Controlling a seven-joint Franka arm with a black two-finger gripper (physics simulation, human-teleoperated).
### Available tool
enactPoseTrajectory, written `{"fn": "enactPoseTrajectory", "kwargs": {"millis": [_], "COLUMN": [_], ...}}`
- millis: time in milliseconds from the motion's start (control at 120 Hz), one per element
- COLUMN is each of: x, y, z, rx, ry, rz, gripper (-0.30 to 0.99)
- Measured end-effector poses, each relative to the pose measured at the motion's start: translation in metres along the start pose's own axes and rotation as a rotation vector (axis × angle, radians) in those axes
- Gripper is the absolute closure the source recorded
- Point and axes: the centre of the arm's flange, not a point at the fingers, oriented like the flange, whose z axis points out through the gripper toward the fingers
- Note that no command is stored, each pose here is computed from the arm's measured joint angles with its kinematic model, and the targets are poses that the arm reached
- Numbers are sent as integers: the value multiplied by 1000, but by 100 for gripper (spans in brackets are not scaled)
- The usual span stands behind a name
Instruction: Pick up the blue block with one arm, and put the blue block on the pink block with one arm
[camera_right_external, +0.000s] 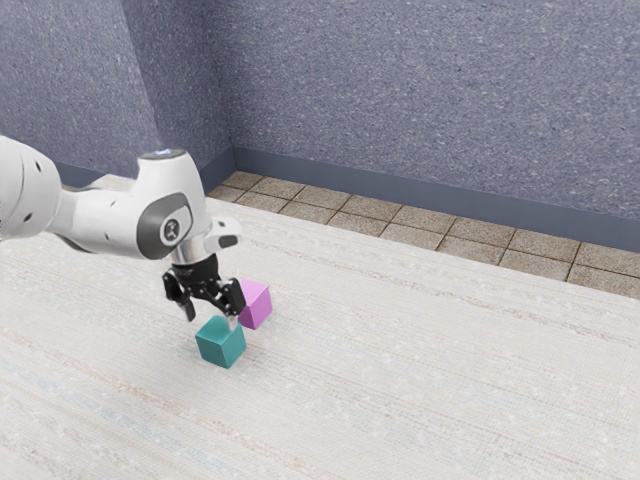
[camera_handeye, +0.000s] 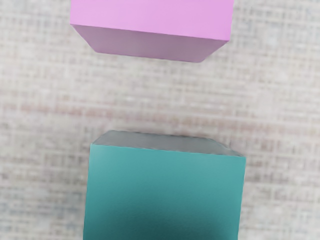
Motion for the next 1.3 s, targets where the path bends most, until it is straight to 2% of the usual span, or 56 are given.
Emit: {"fn": "enactPoseTrajectory", "kwargs": {"millis": [433,850,883,1000,1125,1300], "x": [7,10,10,10,13,24], "y": [0,1,1,2,4,9], "z": [32,59,59,59,39,-33], "rx": [14,-4,-4,-3,-3,-1], "ry": [1,-7,-6,-2,31,105], "rz": [24,5,5,6,13,41], "gripper": [0,0,3,26,36,32]}}
